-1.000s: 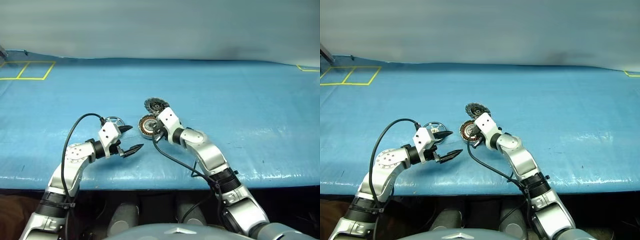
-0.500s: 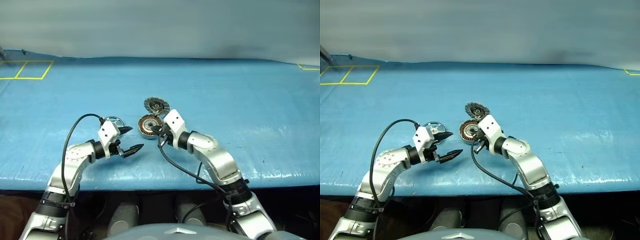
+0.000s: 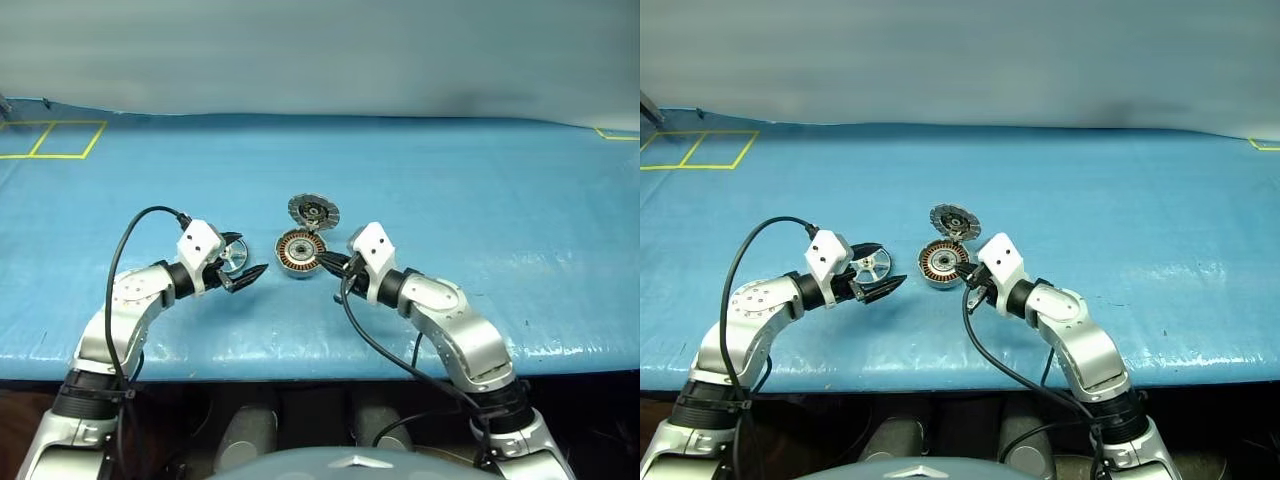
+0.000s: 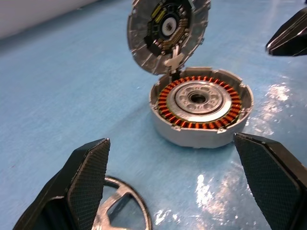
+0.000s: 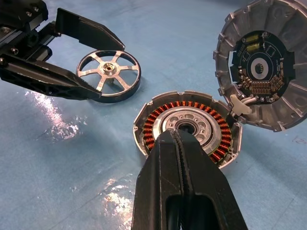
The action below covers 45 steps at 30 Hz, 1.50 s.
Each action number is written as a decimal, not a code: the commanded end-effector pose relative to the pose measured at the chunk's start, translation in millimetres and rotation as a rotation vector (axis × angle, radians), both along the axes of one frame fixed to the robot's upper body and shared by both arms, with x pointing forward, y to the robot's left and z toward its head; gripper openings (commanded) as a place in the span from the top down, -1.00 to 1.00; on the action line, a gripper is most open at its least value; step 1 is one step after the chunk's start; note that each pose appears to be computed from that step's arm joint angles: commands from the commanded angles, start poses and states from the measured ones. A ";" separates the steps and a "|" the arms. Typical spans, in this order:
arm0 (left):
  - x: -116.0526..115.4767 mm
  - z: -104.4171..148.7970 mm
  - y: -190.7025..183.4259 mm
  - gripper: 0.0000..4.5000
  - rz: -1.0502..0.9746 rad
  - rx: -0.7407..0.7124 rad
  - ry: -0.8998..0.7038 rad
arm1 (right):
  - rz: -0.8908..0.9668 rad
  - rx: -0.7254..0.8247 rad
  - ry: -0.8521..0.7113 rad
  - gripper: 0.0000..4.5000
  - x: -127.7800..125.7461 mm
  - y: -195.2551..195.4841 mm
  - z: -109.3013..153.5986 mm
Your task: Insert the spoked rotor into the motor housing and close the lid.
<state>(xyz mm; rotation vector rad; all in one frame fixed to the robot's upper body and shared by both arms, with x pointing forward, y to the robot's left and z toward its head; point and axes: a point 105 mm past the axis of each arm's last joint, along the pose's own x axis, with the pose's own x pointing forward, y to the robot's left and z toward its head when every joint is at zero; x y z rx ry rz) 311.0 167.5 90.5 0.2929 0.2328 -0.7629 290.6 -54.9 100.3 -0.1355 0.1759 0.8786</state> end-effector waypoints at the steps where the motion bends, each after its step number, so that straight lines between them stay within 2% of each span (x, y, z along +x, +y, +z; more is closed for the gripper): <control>1: 2.8 11.7 4.1 -1.00 0.039 0.025 -0.032 | 0.000 0.026 -0.050 0.98 -2.1 0.9 12.1; 3: 2.8 9.7 6.1 -1.00 0.066 0.025 -0.022 | -0.002 0.025 -0.047 0.98 -2.5 1.2 11.1; 6: 2.8 7.5 8.4 -0.75 0.094 0.030 -0.016 | -0.001 0.023 -0.041 1.00 -2.7 1.7 9.6; 8: 2.2 6.3 8.8 -0.49 0.103 0.030 -0.013 | -0.001 0.018 -0.035 1.00 -2.5 1.5 7.7; 13: 3.1 5.3 19.2 -0.49 0.185 0.001 -0.003 | -0.014 0.000 -0.020 1.00 -0.1 -0.3 2.0; 22: 11.7 -0.1 39.1 -0.49 0.345 0.048 -0.008 | -0.018 -0.008 -0.003 1.00 -0.3 0.1 -2.9; 41: 6.3 -28.2 39.7 -0.49 0.364 0.108 0.136 | -0.031 -0.016 0.000 1.00 0.1 0.9 -5.6; 45: 4.4 -31.7 40.8 -0.07 0.368 0.111 0.153 | -0.035 -0.016 -0.002 1.00 0.3 0.9 -5.2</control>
